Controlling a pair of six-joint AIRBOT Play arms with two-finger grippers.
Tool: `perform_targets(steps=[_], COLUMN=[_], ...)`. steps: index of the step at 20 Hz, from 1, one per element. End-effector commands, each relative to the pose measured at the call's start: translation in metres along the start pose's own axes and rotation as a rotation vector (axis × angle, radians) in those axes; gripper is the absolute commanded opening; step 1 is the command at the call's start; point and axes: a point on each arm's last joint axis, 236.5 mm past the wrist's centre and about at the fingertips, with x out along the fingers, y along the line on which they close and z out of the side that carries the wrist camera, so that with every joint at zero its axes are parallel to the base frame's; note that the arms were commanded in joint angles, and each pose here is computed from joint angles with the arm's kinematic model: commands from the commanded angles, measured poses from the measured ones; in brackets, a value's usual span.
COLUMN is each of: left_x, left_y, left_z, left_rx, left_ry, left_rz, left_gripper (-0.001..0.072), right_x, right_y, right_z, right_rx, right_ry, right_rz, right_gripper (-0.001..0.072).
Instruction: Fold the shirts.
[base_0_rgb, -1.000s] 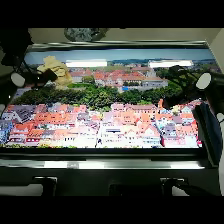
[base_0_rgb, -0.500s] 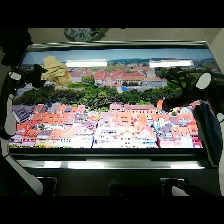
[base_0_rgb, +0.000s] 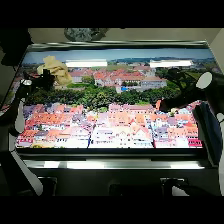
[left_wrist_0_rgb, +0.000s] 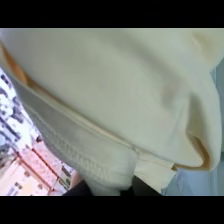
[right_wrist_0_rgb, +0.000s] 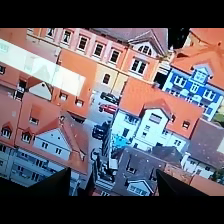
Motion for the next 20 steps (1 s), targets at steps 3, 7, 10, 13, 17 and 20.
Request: perform_targets(steps=[3,7,10,13,17,20], left_x=[0.0,-0.059,-0.161,-0.292,-0.411,-0.443], left_y=[-0.003,-0.11,-0.229,-0.323,-0.346,-0.315], left_z=[0.002,0.006,-0.036,-0.103,-0.208,-0.294], left_rx=[-0.014,0.379,0.756,1.015,1.273,1.345], left_ry=[-0.008,-0.083,-0.088,-0.109,-0.019,0.244], left_rz=[-0.016,-0.147,-0.302,-0.437,-0.473,-0.506], left_gripper=[0.0023,0.0022,0.0021,0.0022,0.0022,0.0022], right_x=[0.0,0.0,-0.014,-0.054,-0.125,-0.164], right_y=[0.011,0.0,-0.013,-0.009,0.014,0.033], right_z=[-0.007,0.012,0.041,0.042,0.016,-0.016], right_rx=[0.037,0.035,-0.025,-0.124,-0.185,-0.207], right_ry=[0.03,-0.048,-0.172,-0.193,-0.227,-0.243], right_rz=[0.044,0.0,-0.07,-0.111,-0.147,-0.168], right_gripper=[0.0626,0.0625,0.0626,0.0626,0.0625,0.0625])
